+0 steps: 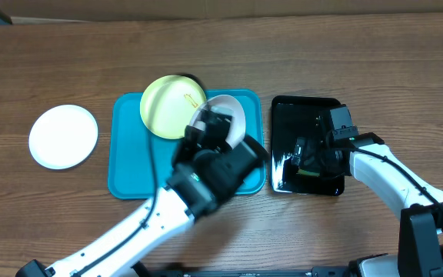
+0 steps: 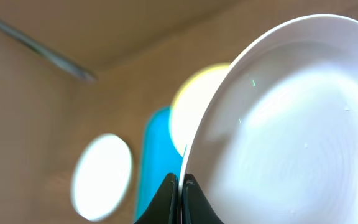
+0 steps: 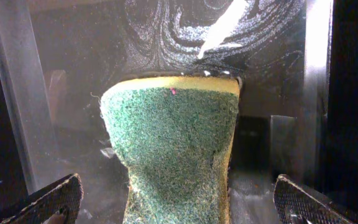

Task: Clean dirty plates on tray and stack at the side
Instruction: 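Carry the plate left and stack it on the first white plate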

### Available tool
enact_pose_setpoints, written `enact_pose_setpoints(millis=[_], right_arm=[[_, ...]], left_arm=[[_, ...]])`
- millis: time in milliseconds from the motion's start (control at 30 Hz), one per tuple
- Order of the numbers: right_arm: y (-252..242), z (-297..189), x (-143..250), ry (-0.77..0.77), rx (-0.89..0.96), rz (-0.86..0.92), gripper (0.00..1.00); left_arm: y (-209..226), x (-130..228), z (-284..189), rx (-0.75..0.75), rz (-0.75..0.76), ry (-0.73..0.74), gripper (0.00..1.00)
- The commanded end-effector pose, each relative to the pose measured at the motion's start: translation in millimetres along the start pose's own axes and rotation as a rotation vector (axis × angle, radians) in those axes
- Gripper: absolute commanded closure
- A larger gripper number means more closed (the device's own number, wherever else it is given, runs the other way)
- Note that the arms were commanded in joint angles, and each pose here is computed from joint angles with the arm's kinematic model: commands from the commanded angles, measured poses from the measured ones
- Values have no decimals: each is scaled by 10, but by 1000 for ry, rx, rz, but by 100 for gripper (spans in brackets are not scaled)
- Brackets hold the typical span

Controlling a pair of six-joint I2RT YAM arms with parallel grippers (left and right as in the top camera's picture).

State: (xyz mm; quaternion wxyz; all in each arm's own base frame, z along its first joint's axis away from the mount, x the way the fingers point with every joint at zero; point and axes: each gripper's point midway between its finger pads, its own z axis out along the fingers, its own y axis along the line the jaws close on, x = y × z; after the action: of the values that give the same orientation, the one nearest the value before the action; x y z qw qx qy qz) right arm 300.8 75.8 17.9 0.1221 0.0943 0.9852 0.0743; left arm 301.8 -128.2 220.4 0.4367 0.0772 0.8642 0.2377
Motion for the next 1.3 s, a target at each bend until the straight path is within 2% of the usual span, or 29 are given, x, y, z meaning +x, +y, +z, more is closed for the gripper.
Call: enact_pose_setpoints(millis=[0, 133, 300, 500, 700, 933, 1267], right_arm=[[-10, 9, 6, 0, 2, 3, 0], [-10, 9, 6, 0, 2, 3, 0], [-6, 9, -1, -3, 0, 3, 0], [-6, 9, -2, -3, 0, 3, 0], [2, 8, -20, -10, -3, 2, 0], [2, 8, -19, -10, -3, 2, 0], [12, 8, -43, -20, -7, 2, 0]], left_arm=[[-125, 116, 229, 213, -210, 183, 96], [140, 283, 575, 278, -389, 339, 96], [811, 550, 976, 211, -658, 458, 96], [1830, 1071, 1237, 10, -958, 525, 96], [2703, 1647, 1212, -238, -1159, 535, 96], [2985, 2130, 1254, -366, -1227, 620, 96], [2874, 2452, 1690, -360, -1219, 707, 96]])
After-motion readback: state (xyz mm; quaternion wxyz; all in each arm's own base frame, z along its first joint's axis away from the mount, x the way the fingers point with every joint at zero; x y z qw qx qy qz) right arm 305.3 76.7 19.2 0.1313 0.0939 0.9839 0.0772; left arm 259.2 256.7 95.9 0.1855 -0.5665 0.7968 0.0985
